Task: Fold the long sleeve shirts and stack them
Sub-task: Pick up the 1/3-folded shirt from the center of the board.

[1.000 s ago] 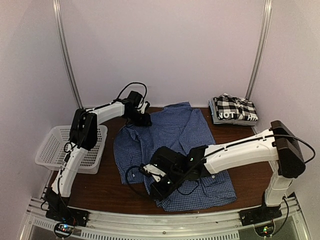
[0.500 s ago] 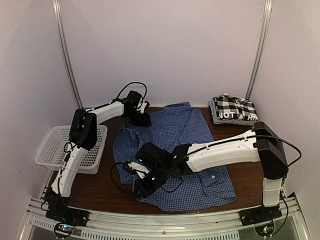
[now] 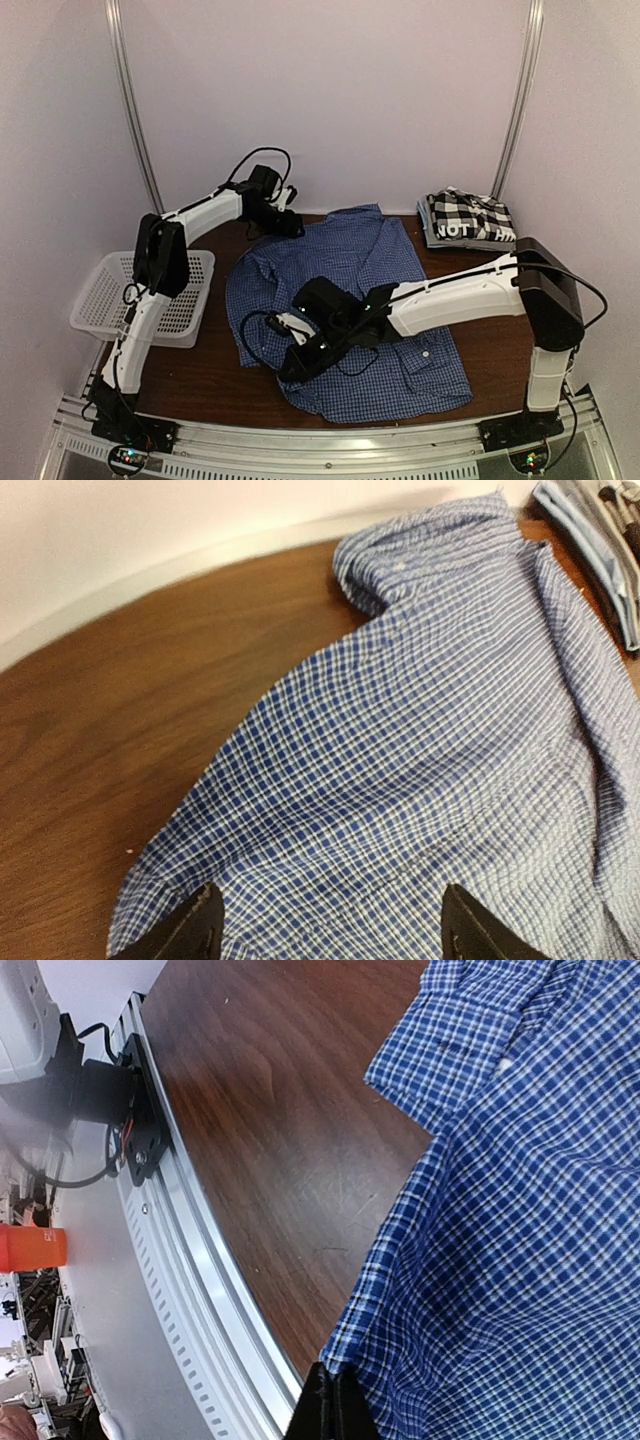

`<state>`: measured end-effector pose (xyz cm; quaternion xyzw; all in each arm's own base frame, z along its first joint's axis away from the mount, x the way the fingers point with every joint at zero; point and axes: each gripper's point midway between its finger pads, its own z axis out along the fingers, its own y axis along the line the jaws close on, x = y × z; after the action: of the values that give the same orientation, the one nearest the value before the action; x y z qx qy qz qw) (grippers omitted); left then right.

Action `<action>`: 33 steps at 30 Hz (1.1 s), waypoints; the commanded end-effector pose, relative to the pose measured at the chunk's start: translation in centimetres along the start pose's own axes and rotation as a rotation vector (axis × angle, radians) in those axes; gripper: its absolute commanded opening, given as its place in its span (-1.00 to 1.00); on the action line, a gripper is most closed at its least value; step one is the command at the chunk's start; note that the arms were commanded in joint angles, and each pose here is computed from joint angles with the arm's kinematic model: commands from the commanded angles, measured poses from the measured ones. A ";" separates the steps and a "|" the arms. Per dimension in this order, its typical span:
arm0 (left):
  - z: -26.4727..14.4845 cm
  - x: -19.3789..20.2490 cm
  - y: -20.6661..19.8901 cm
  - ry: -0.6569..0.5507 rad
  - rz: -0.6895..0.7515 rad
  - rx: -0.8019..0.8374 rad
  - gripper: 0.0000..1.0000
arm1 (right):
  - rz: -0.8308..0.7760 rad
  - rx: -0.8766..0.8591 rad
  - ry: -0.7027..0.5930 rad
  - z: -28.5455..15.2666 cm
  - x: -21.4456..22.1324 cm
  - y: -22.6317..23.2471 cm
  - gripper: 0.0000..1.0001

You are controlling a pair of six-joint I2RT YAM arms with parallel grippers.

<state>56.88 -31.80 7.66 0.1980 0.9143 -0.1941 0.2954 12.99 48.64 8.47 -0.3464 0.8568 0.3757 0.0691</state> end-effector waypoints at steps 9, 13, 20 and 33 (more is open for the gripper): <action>-17.2 -0.7 -0.9 -0.141 -0.149 -0.128 0.37 | 0.047 -0.056 -0.174 -4.2 -2.5 -2.3 -1.00; -19.8 4.7 -1.9 -0.091 -0.188 -0.125 0.32 | 0.084 -0.047 -0.199 -5.0 -2.3 -3.9 -1.00; -21.5 14.4 -4.9 0.031 -0.227 -0.146 0.30 | 0.138 0.009 -0.272 -6.7 -2.9 -6.6 -1.00; -19.5 26.9 -7.8 0.226 -0.317 -0.196 0.27 | 0.184 0.044 -0.321 -7.9 -3.0 -8.4 -1.00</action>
<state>24.31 -22.89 8.50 0.0803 0.9731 -0.1333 0.1697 21.02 40.87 8.73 -0.2082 0.8780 0.4044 0.1490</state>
